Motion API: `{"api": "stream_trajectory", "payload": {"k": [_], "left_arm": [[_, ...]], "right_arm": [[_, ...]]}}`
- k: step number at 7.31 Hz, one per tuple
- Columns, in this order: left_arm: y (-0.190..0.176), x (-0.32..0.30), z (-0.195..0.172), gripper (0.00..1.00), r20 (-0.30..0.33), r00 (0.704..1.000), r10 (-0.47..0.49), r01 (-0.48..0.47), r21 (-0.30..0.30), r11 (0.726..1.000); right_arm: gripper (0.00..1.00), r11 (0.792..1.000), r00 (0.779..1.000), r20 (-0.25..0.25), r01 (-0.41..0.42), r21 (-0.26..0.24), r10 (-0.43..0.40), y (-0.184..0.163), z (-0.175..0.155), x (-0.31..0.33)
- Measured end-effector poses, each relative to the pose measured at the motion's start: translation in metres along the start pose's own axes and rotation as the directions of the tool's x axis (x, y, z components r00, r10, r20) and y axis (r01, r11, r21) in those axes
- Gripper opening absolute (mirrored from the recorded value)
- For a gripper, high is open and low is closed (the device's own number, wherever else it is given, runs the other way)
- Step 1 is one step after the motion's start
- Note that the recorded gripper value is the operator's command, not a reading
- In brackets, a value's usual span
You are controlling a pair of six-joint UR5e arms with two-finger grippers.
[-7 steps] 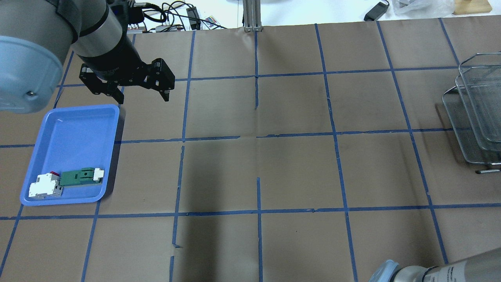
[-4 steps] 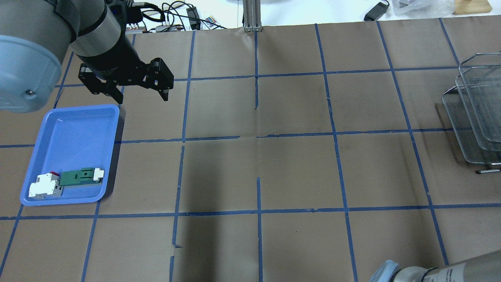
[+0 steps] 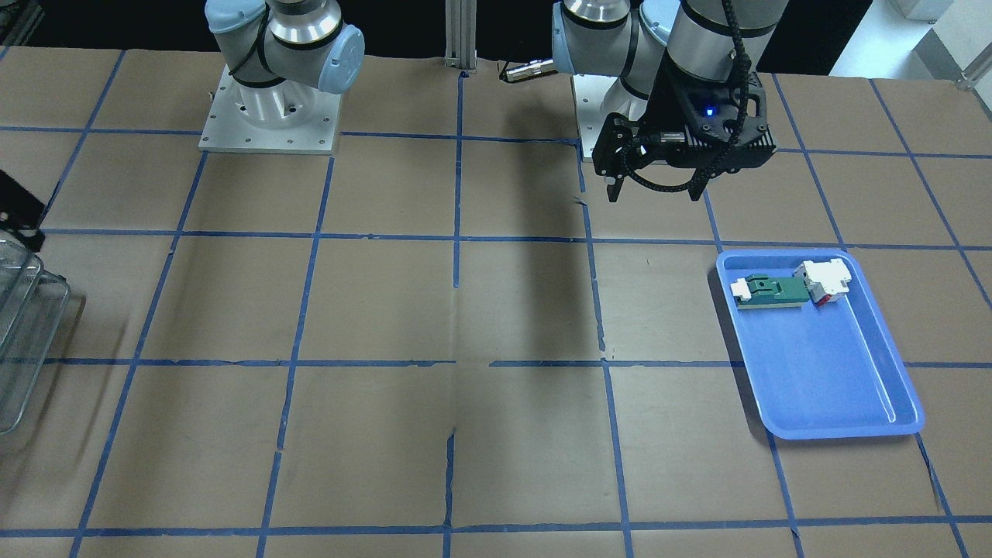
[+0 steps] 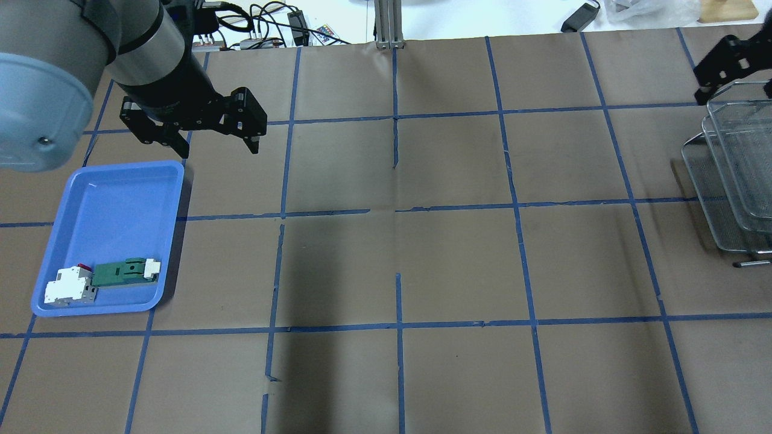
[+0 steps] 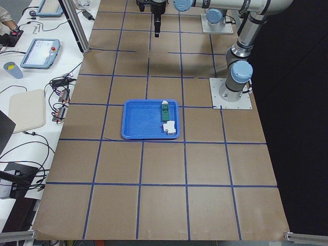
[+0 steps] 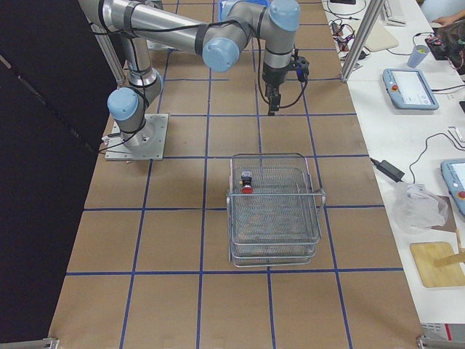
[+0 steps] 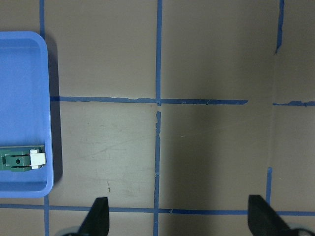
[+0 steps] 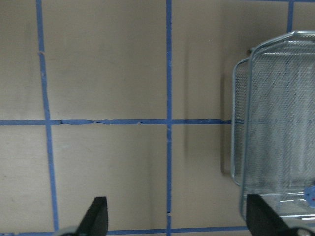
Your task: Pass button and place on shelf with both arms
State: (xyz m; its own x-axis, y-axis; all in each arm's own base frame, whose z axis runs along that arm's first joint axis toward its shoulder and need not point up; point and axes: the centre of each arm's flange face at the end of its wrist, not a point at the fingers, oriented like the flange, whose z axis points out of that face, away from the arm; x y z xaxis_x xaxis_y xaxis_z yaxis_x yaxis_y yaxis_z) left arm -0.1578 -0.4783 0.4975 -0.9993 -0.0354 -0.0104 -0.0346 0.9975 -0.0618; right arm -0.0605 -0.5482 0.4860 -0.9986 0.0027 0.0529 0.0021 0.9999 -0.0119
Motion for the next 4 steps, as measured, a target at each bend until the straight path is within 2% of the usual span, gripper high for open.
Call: {"api": "stream_trajectory", "payload": {"k": [1, 4], "left_arm": [[0.0, 0.0, -0.001, 1.0, 0.0, 1.0, 0.0, 0.0, 0.002, 1.0], [-0.002, 0.0, -0.003, 1.0, -0.002, 1.0, 0.001, -0.001, 0.009, 1.0]], "right_arm": [[1.0, 0.999, 0.999, 0.006, -0.053, -0.004, 0.053, 0.012, -0.003, -0.049], [1.0, 0.99, 0.99, 0.038, -0.137, -0.031, 0.138, 0.082, 0.004, -0.168]]}}
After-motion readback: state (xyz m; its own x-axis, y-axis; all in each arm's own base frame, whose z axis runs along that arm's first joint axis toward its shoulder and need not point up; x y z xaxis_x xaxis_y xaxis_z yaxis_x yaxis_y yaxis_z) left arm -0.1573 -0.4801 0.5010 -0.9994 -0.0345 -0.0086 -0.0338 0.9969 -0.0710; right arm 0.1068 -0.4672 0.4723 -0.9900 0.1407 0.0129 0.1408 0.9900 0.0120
